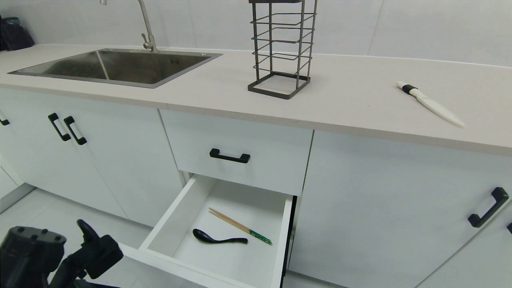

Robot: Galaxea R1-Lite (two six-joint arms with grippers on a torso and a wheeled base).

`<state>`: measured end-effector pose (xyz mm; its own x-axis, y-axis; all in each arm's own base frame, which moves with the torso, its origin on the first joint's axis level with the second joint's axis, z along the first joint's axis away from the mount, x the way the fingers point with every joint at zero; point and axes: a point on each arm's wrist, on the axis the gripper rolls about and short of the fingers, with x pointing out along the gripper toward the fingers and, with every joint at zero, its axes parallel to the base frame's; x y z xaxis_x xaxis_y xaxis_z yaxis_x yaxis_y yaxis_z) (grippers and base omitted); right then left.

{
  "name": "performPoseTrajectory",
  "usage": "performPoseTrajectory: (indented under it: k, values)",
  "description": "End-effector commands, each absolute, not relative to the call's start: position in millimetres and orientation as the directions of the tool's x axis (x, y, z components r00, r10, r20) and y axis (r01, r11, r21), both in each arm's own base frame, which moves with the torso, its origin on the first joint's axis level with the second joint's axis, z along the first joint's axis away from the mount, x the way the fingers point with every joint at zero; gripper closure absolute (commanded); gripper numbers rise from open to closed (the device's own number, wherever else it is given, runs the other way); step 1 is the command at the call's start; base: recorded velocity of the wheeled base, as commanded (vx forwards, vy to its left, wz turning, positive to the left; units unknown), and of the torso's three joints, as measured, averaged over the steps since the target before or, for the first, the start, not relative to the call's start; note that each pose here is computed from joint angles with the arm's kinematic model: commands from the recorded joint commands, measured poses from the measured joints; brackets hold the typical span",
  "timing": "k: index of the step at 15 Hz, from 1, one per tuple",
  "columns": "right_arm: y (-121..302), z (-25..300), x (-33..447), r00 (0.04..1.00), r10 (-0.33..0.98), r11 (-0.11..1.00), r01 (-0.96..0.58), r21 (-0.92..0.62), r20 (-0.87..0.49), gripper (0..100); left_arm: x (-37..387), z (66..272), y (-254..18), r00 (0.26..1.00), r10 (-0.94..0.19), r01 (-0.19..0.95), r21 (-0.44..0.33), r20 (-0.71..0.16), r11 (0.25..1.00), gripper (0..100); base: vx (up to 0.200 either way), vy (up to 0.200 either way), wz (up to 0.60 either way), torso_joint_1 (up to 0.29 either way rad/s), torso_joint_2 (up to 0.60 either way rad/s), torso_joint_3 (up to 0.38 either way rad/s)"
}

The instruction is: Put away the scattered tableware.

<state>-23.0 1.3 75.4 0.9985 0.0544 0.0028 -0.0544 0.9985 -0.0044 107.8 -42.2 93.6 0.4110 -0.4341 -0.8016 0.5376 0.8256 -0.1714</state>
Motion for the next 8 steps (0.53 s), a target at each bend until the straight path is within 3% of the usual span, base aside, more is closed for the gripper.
performPoseTrajectory:
  k: [1, 8]
  values:
    - [1, 75, -23, 0.998, 0.055, 0.998, -0.055, -0.005, 0.0, 0, 116, 90, -48, 0.375, -0.414, 0.542, -0.166, -0.83, 0.824, 0, 0.0, 0.0, 0.0, 0.0, 0.0, 0.0]
    - [1, 75, -23, 0.998, 0.055, 0.998, -0.055, -0.005, 0.0, 0, 139, 87, -61, 0.339, -0.376, 0.531, -0.154, -0.862, 0.833, 0, 0.0, 0.0, 0.0, 0.0, 0.0, 0.0]
